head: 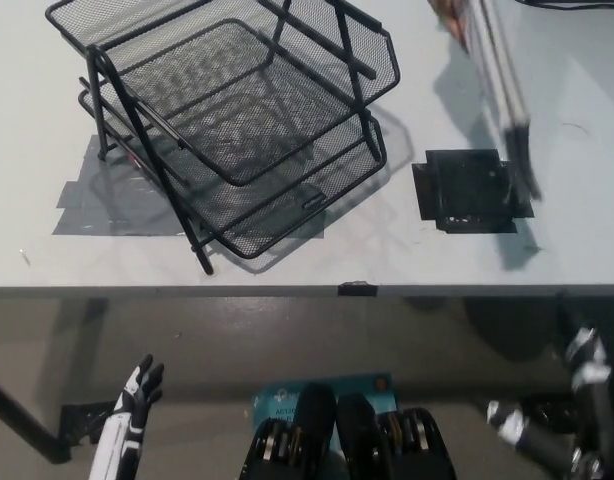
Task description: A person hands a notebook to the robot and the robot grabs it with its right hand and places it in the file tray kept in the centre of the desk infront of it.
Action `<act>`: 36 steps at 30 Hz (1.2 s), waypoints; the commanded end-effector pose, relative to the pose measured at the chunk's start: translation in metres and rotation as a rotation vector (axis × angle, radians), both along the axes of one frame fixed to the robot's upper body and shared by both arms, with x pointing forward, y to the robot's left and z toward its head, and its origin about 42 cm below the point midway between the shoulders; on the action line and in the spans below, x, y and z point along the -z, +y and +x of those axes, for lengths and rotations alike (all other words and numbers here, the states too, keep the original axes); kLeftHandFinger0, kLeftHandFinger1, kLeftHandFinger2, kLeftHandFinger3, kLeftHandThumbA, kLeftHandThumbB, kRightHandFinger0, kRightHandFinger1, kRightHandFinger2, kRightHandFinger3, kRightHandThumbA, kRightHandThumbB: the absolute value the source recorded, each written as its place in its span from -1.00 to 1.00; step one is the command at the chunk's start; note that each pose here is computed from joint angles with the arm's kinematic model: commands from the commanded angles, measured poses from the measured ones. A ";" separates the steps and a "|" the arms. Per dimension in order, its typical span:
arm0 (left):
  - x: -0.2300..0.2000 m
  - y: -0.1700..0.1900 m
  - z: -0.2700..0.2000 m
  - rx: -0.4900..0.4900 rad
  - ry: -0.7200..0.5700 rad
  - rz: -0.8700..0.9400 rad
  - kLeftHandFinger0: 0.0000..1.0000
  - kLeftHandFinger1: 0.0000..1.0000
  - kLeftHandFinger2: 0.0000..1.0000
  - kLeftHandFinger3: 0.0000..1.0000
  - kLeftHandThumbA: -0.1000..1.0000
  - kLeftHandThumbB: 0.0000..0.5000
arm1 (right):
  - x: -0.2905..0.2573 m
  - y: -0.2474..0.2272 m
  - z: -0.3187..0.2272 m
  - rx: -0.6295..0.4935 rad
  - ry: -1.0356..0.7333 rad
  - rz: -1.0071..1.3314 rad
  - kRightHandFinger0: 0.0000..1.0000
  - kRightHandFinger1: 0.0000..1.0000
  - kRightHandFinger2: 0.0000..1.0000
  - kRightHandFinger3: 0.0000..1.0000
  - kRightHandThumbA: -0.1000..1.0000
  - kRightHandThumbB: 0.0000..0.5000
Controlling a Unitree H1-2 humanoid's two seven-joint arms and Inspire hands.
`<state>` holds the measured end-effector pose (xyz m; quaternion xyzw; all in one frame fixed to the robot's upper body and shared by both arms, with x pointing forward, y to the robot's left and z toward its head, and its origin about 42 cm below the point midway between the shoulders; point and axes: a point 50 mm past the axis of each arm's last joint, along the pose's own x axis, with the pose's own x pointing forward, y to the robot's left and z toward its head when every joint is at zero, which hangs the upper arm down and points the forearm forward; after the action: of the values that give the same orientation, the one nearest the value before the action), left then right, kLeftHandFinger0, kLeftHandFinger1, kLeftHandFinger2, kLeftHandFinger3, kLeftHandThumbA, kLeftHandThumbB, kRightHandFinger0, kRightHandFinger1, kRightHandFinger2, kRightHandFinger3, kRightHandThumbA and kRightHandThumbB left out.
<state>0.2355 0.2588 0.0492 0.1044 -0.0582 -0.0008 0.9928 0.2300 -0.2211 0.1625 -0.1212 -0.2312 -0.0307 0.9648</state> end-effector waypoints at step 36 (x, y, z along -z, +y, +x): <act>-0.029 0.003 0.022 0.017 -0.160 0.029 1.00 1.00 1.00 1.00 1.00 0.63 | -0.076 0.045 0.216 0.236 -0.088 -0.264 1.00 1.00 1.00 1.00 0.96 0.32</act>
<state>0.2551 0.2589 0.0647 0.1138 -0.0996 0.0019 0.9885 0.4267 -0.1748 0.2135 -0.2759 -0.2246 -0.0793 0.9312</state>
